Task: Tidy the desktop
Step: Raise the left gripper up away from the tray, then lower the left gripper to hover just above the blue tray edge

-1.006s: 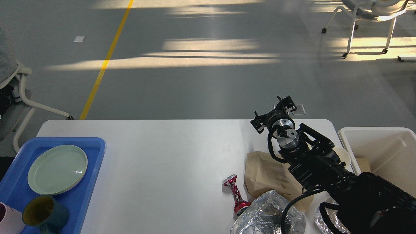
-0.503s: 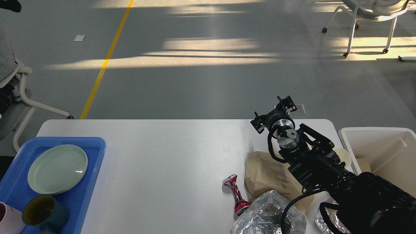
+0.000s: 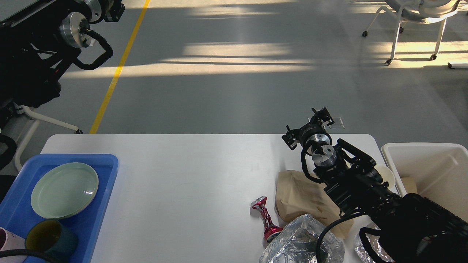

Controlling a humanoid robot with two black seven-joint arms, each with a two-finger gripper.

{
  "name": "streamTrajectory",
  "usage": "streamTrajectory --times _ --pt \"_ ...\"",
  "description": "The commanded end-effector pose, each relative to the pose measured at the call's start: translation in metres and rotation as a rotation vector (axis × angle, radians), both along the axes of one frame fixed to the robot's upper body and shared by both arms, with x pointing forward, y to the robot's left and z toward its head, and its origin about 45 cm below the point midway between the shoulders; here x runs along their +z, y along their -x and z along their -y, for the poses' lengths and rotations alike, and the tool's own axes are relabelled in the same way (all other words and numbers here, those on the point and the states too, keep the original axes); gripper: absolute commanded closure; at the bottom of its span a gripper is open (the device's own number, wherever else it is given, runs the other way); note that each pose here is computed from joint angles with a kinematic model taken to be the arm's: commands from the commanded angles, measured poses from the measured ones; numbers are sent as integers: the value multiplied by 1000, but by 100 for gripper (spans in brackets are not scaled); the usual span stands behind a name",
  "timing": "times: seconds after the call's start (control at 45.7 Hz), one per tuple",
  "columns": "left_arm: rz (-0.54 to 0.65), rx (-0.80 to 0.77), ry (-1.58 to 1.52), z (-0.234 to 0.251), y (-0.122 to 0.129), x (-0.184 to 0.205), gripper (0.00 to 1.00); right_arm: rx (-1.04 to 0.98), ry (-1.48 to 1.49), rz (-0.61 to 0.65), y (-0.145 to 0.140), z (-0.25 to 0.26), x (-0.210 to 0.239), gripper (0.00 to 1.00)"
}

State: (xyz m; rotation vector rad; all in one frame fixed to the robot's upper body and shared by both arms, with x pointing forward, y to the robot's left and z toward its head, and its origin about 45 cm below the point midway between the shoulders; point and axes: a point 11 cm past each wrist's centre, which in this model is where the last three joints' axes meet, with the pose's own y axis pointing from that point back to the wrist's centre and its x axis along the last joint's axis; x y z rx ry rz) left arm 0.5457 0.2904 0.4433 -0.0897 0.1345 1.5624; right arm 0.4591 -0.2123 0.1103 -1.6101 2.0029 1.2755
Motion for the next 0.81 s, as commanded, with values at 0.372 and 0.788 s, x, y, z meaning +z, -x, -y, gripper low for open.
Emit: streamTrajectory --times 0.372,0.788 --pt "-24 55 168 -41 -12 -32 4 0 0 1 0 0 0 0" --pt "-74 135 133 -39 -14 -50 4 0 0 1 0 0 0 0"
